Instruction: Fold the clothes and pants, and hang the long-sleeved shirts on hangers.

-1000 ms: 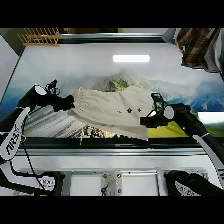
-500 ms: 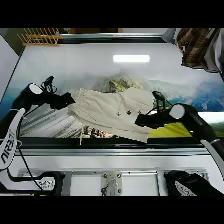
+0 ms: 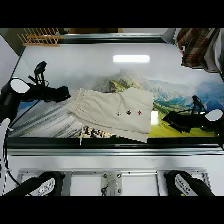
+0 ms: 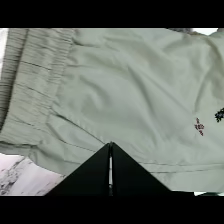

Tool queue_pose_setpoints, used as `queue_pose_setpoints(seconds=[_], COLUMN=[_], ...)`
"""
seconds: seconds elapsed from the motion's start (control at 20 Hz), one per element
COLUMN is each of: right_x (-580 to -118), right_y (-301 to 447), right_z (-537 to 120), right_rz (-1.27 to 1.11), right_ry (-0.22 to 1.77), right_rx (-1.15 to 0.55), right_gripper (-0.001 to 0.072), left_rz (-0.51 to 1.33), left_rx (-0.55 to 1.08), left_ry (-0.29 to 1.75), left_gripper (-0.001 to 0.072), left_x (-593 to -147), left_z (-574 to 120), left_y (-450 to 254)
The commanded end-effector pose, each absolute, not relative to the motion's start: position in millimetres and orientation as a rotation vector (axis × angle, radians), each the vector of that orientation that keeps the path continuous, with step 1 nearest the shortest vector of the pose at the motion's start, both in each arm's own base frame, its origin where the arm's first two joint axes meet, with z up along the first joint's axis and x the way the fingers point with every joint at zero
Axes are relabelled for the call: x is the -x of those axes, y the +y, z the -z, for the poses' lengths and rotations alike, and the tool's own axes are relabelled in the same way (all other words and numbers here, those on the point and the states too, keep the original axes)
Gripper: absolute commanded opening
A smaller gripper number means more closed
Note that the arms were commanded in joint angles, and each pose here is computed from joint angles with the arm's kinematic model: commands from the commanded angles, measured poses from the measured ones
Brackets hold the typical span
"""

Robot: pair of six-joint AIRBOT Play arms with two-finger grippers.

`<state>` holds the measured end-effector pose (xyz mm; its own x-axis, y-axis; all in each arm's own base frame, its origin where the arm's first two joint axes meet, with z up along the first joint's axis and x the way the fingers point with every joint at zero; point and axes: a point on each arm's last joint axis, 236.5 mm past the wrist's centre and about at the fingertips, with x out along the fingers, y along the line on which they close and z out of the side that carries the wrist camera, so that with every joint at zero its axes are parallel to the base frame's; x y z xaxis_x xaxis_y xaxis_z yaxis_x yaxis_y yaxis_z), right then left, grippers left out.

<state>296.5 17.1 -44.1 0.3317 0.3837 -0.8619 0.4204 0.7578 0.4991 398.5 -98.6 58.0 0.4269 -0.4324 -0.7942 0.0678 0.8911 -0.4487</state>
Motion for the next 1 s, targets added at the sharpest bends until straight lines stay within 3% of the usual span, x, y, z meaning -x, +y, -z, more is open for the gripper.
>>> queue_pose_setpoints(seconds=[0.0,0.35,0.6,0.7,0.95], right_x=[-302.9,-344.7,-361.8,-376.4,-444.4], right_y=[20.7,118.9,167.0,171.8,93.3], right_z=[89.3,109.0,99.7,83.3,2.8], right_rz=[-0.01,-0.252,-0.356,-0.418,-0.356], right_ry=[1.278,1.233,1.196,1.146,0.918], right_rx=[-0.899,-1.076,-1.0,-0.948,-0.809], right_gripper=[0.052,0.0511,0.0493,0.0031,0.0005], left_rz=[0.424,0.566,0.579,0.576,0.578], left_rx=[0.31,0.228,0.229,0.235,0.233], left_ry=[1.056,1.041,1.045,1.048,1.055], left_gripper=[0.002,0.002,0.002,0.002,0.002], left_x=[-387.8,-367.5,-363.4,-363.3,-361.7], left_z=[-73.9,-78.6,-78.9,-78.9,-78.1], left_y=[-143.2,-208.4,-216.5,-216.5,-216.4])
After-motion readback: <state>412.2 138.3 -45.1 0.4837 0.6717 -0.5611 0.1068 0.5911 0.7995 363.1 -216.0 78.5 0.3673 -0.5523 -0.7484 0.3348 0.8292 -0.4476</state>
